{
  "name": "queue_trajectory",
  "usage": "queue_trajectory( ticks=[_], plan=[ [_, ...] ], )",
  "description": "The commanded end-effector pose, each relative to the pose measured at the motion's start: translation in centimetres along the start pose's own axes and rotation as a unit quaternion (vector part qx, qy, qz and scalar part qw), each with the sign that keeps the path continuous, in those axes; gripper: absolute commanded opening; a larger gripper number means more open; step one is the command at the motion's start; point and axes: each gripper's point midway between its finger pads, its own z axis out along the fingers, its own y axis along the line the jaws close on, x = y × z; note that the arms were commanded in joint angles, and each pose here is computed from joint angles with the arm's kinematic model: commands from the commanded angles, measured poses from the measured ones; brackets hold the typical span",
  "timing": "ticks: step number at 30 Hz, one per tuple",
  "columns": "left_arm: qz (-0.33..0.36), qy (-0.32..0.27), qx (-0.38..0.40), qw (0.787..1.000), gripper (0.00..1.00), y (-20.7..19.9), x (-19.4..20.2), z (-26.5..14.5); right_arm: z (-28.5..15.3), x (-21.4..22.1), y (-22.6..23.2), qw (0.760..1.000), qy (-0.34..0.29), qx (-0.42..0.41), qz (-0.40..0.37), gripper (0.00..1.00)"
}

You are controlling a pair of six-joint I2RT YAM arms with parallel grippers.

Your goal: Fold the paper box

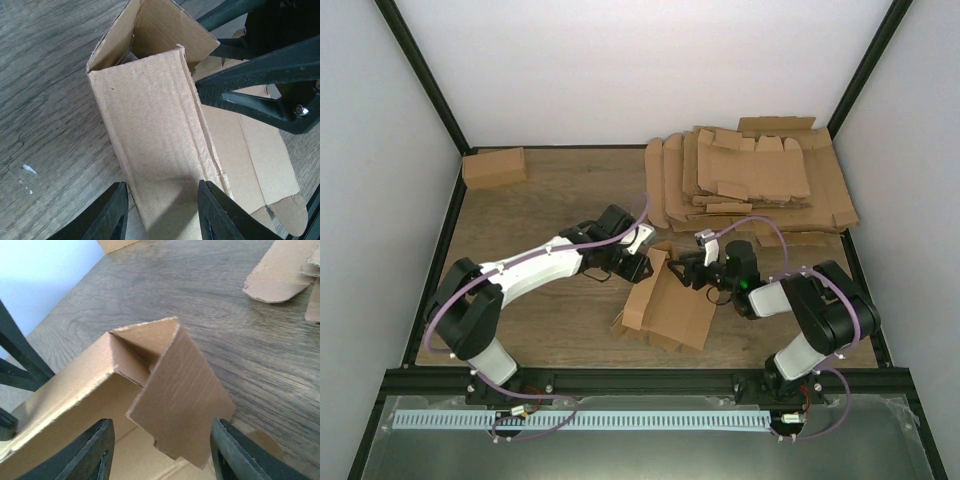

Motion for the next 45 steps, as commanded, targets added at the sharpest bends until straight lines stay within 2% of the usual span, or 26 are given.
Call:
queue_trajectory(
  ticks=[1,4,10,16,21,23,37,42,45],
  plan=[
    [0.007,-0.007,0.0,1.0,0.41,-0.2,-1.0,0.2,-0.1,-1.6,1.3,0.999,-0.025,-0.029,-0.022,0.58],
    [0.006,-0.006,-0.003,1.0,0.41,-0.1,-1.0,0.2,0.0,-1.8,0.5,1.0,-0.017,-0.005,-0.014,0.58],
    [0.004,-0.008,-0.01,1.0,0.4,0.0,-1.2,0.1,0.7,-1.8,-0.6,0.999,-0.003,0.05,-0.016,0.36],
    [0.002,-0.009,-0.01,1.0,0.4,0.0,-1.3,0.2,0.6,-2.0,-0.2,0.995,-0.014,0.093,-0.03,0.22],
    [-0.002,-0.011,-0.013,1.0,0.4,0.1,-1.5,0.1,1.0,-1.9,0.7,0.992,-0.014,0.12,-0.044,0.05],
    [-0.005,-0.012,-0.017,1.0,0.41,0.2,-1.5,0.2,0.8,-1.7,1.2,0.991,-0.018,0.127,-0.046,0.01],
    [0.001,-0.017,-0.003,1.0,0.4,-0.2,-1.8,0.5,0.6,2.2,3.8,0.996,0.011,0.091,-0.018,0.02],
    [0.013,-0.008,0.015,1.0,0.4,-0.6,-1.5,0.8,0.9,2.3,4.8,0.998,0.015,0.061,-0.013,0.06],
    [0.025,0.0,0.011,1.0,0.4,-0.5,-1.3,0.8,0.7,2.6,5.5,0.999,0.021,0.043,-0.014,0.13]
  ],
)
